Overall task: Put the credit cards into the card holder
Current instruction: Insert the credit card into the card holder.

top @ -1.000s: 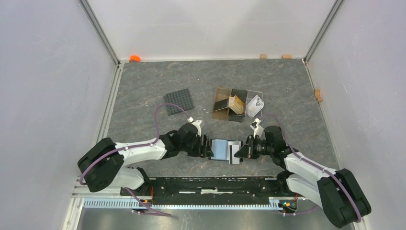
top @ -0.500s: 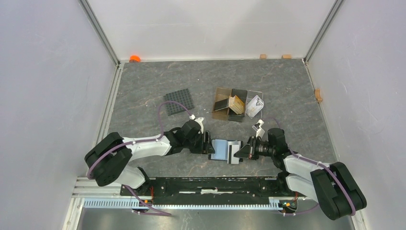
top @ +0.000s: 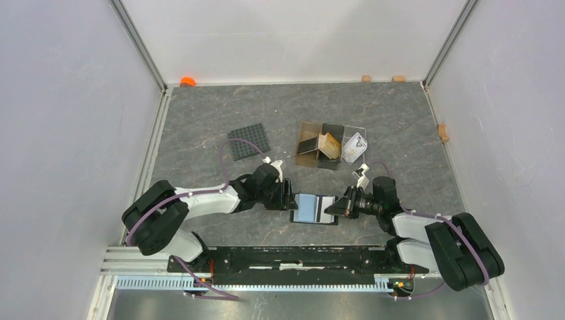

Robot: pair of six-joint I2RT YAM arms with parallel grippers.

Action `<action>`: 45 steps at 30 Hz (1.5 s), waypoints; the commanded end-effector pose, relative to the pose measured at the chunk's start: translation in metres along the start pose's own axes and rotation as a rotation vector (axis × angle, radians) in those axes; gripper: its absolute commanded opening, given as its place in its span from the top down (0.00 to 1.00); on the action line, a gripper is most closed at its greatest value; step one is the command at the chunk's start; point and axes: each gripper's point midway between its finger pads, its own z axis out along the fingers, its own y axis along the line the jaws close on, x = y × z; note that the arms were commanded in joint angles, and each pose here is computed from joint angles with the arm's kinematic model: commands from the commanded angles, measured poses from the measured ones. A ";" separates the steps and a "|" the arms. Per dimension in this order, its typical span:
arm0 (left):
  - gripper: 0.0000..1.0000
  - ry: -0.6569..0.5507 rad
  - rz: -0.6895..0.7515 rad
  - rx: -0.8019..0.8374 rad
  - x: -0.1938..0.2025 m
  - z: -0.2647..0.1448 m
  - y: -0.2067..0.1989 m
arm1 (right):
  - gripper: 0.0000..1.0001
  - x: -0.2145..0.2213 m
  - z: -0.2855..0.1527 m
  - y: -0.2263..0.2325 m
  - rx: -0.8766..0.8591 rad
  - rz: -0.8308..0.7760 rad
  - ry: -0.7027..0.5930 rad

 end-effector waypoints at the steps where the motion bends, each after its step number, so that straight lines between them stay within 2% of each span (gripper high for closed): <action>1: 0.42 -0.003 0.036 0.002 -0.006 0.005 0.000 | 1.00 -0.017 0.004 0.004 -0.014 -0.024 -0.057; 17: 0.46 0.029 0.037 -0.013 0.001 0.012 0.009 | 1.00 -0.011 0.012 -0.004 -0.006 0.035 -0.051; 30: 0.53 0.038 0.036 -0.026 0.005 0.012 0.015 | 1.00 0.015 0.012 -0.024 0.036 0.120 -0.023; 45: 0.58 0.060 0.050 -0.055 0.012 0.013 0.025 | 1.00 0.005 0.024 -0.014 0.001 0.129 -0.026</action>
